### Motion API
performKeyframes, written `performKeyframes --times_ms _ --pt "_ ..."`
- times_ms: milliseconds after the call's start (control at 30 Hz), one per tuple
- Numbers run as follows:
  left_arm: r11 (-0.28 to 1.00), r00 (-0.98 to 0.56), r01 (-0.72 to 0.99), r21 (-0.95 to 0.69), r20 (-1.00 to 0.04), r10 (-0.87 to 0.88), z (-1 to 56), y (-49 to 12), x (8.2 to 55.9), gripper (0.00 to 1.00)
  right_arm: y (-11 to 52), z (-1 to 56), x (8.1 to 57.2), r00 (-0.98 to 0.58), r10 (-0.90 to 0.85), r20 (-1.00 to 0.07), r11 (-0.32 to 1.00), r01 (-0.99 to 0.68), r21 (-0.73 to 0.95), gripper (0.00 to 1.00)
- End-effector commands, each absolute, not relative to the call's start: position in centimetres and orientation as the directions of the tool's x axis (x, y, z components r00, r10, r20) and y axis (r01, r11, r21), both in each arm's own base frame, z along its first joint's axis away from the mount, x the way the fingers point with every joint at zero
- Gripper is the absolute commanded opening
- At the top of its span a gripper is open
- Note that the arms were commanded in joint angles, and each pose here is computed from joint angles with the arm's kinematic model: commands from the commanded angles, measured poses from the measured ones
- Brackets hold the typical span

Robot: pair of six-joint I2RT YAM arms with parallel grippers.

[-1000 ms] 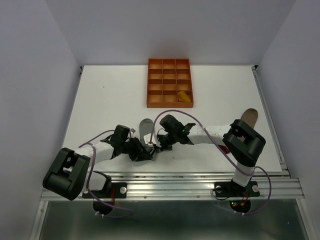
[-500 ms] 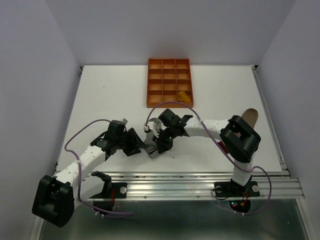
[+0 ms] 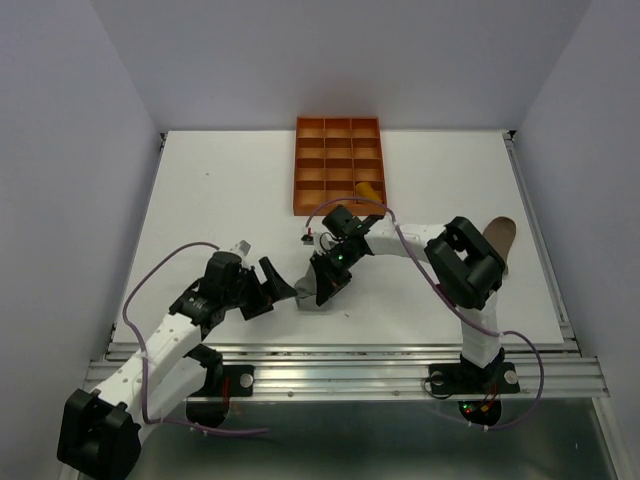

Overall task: Roll the socks
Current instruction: Roll the sock at the center of the board.

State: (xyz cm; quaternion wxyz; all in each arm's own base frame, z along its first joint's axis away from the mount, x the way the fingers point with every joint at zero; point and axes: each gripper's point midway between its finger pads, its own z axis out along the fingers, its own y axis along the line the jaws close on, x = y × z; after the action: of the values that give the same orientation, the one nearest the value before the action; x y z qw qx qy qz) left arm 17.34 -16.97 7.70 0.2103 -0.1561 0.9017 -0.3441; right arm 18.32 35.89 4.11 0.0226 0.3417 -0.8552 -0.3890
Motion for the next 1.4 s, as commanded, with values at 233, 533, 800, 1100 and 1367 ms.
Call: performKeyframes --times_ms 233,533,800,1100,1367 --pt "0.658 -0.858 -0.046 -0.752 -0.307 -0.411 7.7 -18.3 17.8 0.94 35.5 2.9 19.8 -0.91 -0.413 -0.024 0.565 -0.277 0.777 0.01" --pt "0.667 -0.863 0.032 -0.744 -0.357 -0.358 7.3 -20.1 19.3 0.88 34.8 2.1 20.9 -0.946 -0.317 0.068 0.609 -0.149 0.779 0.01" --pt "0.746 -0.884 -0.003 -0.666 -0.347 -0.313 4.6 -21.1 20.3 0.75 34.5 1.3 21.2 -0.956 -0.278 0.096 0.605 -0.097 0.79 0.01" --pt "0.761 -0.892 0.002 -0.649 -0.345 -0.292 3.4 -21.7 21.4 0.57 34.1 0.3 21.2 -0.953 -0.279 0.118 0.611 -0.082 0.787 0.01" --pt "0.784 -0.909 0.02 -0.621 -0.337 -0.245 1.9 -22.1 21.5 0.19 34.2 0.5 22.2 -0.954 -0.299 0.032 0.607 -0.164 0.778 0.09"
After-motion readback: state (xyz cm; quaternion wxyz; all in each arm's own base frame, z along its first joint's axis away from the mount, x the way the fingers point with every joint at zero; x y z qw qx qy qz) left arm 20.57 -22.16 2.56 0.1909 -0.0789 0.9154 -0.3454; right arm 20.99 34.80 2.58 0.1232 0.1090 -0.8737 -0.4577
